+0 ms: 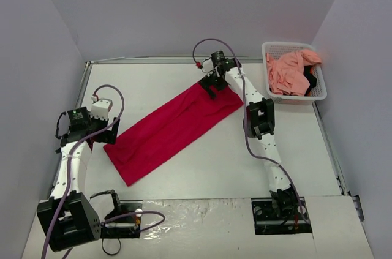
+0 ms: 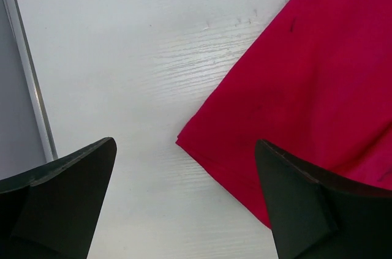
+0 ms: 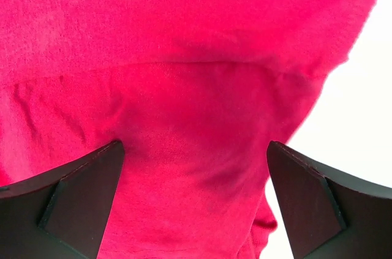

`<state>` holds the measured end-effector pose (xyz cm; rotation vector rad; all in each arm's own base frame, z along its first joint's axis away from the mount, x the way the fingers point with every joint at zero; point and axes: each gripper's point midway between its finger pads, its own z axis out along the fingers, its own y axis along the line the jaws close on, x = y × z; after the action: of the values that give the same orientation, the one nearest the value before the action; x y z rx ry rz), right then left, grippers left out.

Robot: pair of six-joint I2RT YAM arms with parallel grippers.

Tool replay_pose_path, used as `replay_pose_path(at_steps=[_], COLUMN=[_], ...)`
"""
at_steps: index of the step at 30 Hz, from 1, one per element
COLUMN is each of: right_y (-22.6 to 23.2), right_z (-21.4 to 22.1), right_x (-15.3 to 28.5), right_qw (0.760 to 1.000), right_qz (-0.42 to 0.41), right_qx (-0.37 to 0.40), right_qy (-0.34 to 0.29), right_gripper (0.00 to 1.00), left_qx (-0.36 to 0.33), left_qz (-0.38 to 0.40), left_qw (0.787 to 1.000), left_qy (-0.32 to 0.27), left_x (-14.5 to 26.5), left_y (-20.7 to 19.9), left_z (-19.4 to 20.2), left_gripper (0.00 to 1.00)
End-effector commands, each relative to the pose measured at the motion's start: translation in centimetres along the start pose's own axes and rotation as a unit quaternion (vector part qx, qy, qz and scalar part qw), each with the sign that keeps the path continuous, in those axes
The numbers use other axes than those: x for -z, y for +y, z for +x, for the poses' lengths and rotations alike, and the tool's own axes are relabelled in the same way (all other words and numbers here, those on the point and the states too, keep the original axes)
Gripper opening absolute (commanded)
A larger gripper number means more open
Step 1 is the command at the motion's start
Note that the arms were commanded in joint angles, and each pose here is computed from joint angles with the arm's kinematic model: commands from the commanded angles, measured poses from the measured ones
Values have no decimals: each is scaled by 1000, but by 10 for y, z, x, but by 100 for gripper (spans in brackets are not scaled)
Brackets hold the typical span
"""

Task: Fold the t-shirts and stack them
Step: Rotate the tshirt 90 degrees

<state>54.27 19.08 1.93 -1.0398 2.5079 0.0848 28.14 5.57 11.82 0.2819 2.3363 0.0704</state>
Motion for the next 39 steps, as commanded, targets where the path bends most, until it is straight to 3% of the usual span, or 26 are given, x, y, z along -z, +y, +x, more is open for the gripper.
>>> replay_pose_path(at_steps=[1, 6, 10, 14, 17, 21, 25, 27, 32, 39], right_y=[17, 4, -21, -17, 3, 63, 133, 161, 227, 287], right_z=[-7, -43, -90, -118, -127, -117, -101, -94, -89, -79], right_x=[-41, -29, 32, 89, 117, 121, 109, 104, 90, 72], right_qw=[994, 972, 937, 908, 902, 926, 957, 965, 974, 972], right_qz=[89, 219, 336, 398, 406, 334, 214, 168, 70, 8], right_qx=[61, 80, 68, 80, 94, 118, 143, 151, 174, 209], right_qy=[22, -10, -72, -102, -112, -129, -136, -131, -125, -107], right_gripper=[100, 100, 100, 100, 100, 100, 100, 100, 100, 100], left_qx=[6, 6, 4, 3, 2, 5, 43, 60, 104, 135], left_qz=[-11, -10, -8, -5, -7, -57, -166, -170, -177, -162], left_qw=[1000, 1000, 1000, 1000, 1000, 998, 985, 983, 978, 977], left_qy=[-9, -6, -10, -15, -17, -30, -24, -23, -21, -19], left_x=[0, -1, 0, 1, 3, 9, 19, 19, 22, 23], left_y=[6, 6, 5, 3, 4, 19, 57, 62, 76, 82], left_z=[-7, -7, -8, -9, -8, -12, -5, -3, 2, 10], left_gripper=[96, 96, 97, 97, 97, 97, 95, 94, 94, 94])
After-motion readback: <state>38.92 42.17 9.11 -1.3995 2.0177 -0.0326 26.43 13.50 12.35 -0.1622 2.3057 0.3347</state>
